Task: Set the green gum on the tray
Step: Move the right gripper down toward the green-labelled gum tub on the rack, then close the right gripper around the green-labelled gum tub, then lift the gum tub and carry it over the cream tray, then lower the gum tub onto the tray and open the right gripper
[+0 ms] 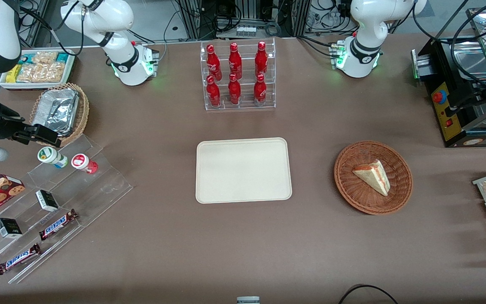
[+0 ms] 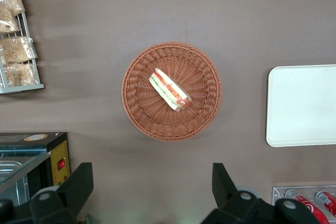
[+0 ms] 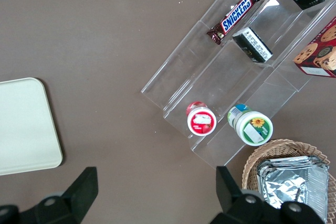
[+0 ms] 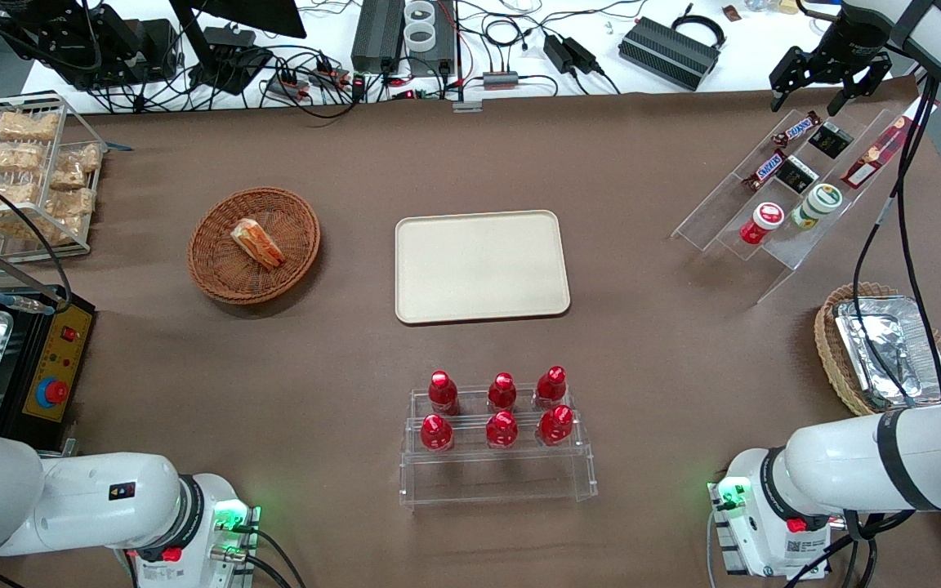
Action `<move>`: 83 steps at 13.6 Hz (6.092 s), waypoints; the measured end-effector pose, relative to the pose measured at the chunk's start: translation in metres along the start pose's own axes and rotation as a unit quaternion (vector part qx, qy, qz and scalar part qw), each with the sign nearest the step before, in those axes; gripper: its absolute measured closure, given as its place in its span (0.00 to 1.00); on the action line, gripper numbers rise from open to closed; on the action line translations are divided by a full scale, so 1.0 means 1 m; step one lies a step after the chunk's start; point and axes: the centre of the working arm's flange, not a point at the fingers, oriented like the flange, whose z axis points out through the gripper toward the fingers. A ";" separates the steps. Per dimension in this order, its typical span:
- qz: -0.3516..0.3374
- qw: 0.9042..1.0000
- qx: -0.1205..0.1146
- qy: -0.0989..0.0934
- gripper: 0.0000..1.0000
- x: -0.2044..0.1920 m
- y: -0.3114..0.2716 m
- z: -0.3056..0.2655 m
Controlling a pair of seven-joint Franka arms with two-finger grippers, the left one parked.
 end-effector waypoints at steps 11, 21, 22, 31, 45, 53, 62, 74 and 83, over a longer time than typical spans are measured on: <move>-0.089 0.996 0.000 -0.001 0.00 0.001 0.039 0.043; -0.282 0.957 -0.022 0.058 0.00 -0.039 0.124 0.133; -0.286 0.956 -0.022 0.056 0.00 -0.041 0.124 0.138; -0.306 0.949 -0.033 0.072 0.01 -0.042 0.141 0.168; -0.308 0.948 -0.034 0.070 0.41 -0.032 0.142 0.188; -0.308 0.951 -0.010 0.041 0.41 -0.002 0.052 0.081; -0.186 0.982 0.000 0.021 0.41 -0.043 -0.235 0.104; -0.055 0.996 -0.029 0.063 0.41 -0.120 -0.487 0.271; -0.044 0.996 -0.026 0.071 0.41 -0.150 -0.518 0.350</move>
